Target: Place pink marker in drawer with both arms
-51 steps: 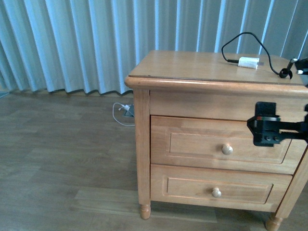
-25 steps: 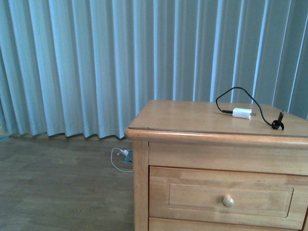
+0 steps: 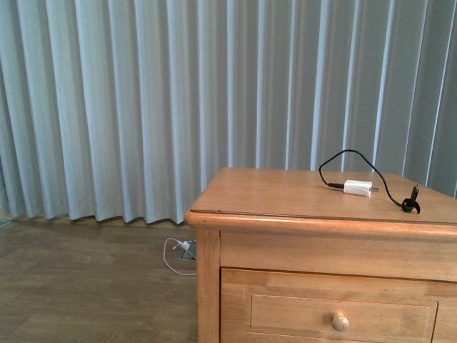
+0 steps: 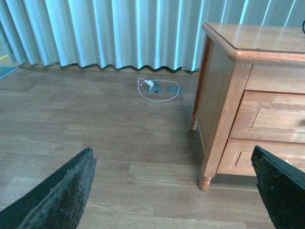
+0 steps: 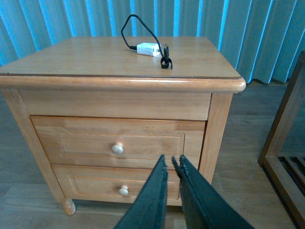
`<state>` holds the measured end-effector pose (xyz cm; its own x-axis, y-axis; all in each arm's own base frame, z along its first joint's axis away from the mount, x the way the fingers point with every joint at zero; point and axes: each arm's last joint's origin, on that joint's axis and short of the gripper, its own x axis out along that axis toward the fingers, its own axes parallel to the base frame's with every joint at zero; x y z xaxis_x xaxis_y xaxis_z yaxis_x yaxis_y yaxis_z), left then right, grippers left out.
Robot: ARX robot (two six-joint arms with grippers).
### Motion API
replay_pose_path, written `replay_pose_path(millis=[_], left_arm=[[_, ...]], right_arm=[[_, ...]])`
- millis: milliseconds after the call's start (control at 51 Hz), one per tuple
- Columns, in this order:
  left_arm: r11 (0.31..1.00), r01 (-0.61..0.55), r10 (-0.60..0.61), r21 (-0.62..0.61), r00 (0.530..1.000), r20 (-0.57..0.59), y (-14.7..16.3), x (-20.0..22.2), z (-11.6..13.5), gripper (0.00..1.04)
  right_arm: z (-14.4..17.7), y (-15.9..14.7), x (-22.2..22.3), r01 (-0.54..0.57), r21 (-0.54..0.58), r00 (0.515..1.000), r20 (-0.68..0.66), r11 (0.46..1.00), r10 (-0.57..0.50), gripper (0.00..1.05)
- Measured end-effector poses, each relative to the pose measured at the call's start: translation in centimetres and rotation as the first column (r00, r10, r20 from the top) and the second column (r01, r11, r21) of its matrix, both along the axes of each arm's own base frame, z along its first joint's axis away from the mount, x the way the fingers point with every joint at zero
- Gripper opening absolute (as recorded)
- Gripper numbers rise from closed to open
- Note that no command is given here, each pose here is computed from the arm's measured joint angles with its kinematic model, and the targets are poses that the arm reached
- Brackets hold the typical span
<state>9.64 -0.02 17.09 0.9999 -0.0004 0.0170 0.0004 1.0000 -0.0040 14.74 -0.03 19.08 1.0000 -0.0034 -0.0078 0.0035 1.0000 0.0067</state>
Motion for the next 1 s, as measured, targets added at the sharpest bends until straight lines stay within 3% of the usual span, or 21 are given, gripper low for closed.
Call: replay_pose_path(millis=[39,510,1001], left_arm=[[1.000,0.000,0.000,0.000,1.000,0.000,0.0,0.0,0.0,0.99],[1.000,0.000,0.000,0.000,1.000,0.000,0.0,0.0,0.0,0.99],[1.000,0.000,0.000,0.000,1.000,0.000,0.0,0.0,0.0,0.99]], right_arm=[[-0.2,0.0,-0.2,0.000,-0.005,1.000,0.001,1.000,0.000,0.01],[-2.3,0.0,-2.5,0.000,-0.003,1.000,0.012,1.000,0.000,0.01],[-2.3,0.0,-3.6,0.000,-0.003,1.000,0.016,1.000,0.000,0.01]])
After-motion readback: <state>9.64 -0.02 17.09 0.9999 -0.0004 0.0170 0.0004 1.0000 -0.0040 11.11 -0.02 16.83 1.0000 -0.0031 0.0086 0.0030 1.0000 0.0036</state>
